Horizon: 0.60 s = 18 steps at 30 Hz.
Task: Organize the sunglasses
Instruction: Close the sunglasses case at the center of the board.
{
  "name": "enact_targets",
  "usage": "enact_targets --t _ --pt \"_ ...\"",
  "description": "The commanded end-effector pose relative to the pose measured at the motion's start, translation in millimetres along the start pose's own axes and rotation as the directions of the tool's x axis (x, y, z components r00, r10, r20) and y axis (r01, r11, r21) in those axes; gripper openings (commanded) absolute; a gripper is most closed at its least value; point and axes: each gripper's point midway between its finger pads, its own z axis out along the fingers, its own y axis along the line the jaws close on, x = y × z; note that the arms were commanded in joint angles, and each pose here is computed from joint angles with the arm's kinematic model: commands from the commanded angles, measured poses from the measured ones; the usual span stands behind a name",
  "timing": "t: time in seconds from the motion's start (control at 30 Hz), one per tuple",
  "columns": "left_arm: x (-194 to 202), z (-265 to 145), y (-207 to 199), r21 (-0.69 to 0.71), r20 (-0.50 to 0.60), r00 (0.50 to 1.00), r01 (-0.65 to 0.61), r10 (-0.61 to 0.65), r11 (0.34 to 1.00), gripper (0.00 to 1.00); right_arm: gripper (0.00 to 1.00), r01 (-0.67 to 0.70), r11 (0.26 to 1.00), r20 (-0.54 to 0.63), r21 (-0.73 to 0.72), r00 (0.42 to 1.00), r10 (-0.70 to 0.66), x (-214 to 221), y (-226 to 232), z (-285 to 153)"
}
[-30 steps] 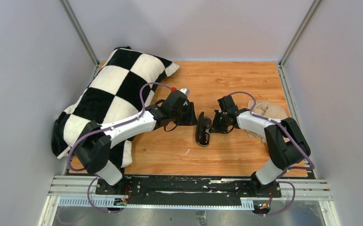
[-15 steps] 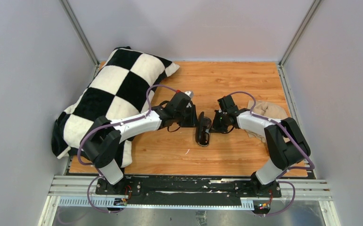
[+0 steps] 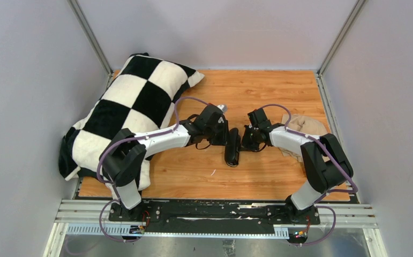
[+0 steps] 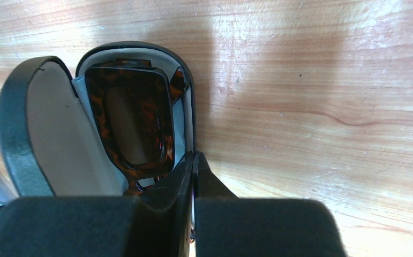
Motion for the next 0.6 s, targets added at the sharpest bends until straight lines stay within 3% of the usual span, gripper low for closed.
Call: enact_targets --t 0.0,0.57 --pt "10.0 13.2 -7.4 0.011 -0.04 0.999 -0.013 0.014 1.0 0.27 0.01 -0.005 1.0 -0.025 0.006 1.0 0.005 6.2 -6.6 -0.3" --pt "31.2 37.0 10.1 -0.031 -0.111 0.994 -0.008 0.005 0.999 0.27 0.0 -0.001 1.0 -0.018 -0.007 1.0 0.001 6.1 -3.7 -4.6"
